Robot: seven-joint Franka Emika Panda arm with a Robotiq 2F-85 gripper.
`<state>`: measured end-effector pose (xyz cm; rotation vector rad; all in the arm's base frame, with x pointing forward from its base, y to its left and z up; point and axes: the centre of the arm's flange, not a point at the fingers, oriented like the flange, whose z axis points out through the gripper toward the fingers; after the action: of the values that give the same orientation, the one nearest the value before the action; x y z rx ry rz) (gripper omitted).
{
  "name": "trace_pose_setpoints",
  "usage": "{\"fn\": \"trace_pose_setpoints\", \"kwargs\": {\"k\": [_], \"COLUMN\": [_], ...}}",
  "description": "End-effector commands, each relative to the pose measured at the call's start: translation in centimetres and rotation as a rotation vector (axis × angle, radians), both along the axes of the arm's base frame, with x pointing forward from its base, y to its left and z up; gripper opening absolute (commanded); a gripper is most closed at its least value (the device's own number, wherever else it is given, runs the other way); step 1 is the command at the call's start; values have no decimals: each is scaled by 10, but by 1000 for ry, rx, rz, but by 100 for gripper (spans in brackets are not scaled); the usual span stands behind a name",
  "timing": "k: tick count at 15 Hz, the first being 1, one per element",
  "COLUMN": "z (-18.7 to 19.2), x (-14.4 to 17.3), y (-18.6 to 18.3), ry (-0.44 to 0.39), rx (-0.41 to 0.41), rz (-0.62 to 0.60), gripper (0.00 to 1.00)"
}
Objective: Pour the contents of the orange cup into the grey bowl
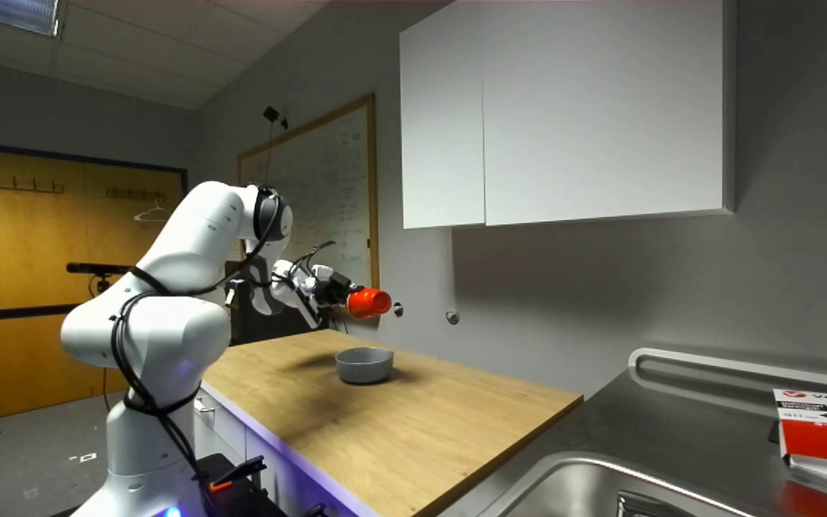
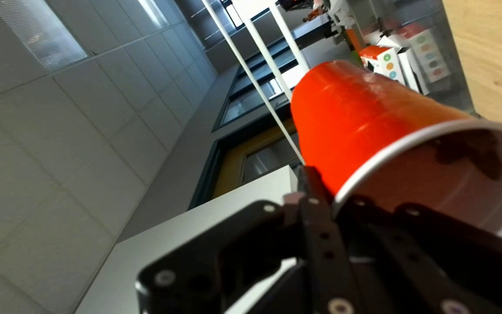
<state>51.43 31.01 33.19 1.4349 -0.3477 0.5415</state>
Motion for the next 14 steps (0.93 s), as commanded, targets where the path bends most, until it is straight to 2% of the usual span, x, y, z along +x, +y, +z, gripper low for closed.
{"fn": "trace_pose_setpoints", "kwargs": {"k": [1,7,14], "z": [0,-5,-2], "x": [6,6,8], "y": [4,6,7], "ry": [-40,-95,-142], "rx": [-112,-236,-285], "rz": [11,10,2], "gripper": [5,5,5]}}
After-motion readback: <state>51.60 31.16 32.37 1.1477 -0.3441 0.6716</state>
